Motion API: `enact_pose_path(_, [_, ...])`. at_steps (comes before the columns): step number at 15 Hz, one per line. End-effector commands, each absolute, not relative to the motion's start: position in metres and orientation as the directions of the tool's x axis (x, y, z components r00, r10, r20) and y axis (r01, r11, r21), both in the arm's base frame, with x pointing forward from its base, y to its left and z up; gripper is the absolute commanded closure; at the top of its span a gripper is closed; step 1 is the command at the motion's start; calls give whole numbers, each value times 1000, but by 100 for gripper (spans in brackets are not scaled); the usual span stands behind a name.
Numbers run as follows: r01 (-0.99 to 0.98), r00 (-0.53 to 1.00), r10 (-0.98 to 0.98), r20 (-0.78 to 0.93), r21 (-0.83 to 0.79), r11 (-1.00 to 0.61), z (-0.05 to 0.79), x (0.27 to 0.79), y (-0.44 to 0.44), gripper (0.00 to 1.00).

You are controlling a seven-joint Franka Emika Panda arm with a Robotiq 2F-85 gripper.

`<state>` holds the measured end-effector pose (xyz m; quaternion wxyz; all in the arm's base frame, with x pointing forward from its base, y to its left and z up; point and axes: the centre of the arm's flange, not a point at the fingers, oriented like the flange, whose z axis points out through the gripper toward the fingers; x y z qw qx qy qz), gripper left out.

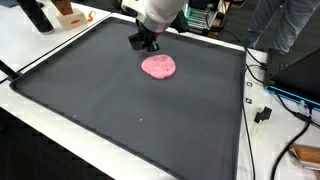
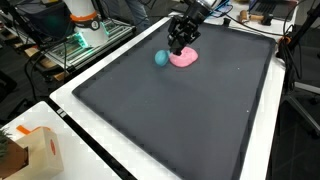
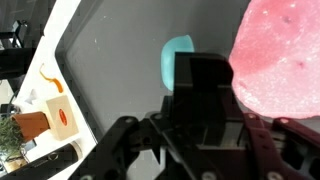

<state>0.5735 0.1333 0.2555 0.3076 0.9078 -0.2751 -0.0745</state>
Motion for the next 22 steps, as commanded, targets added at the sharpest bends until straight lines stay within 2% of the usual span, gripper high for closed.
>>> enact_pose_path(1, [-413, 836, -548, -32, 620, -667, 248, 578, 135, 75])
enact_pose_path(22, [-399, 853, -520, -41, 590, -702, 263, 577, 126, 75])
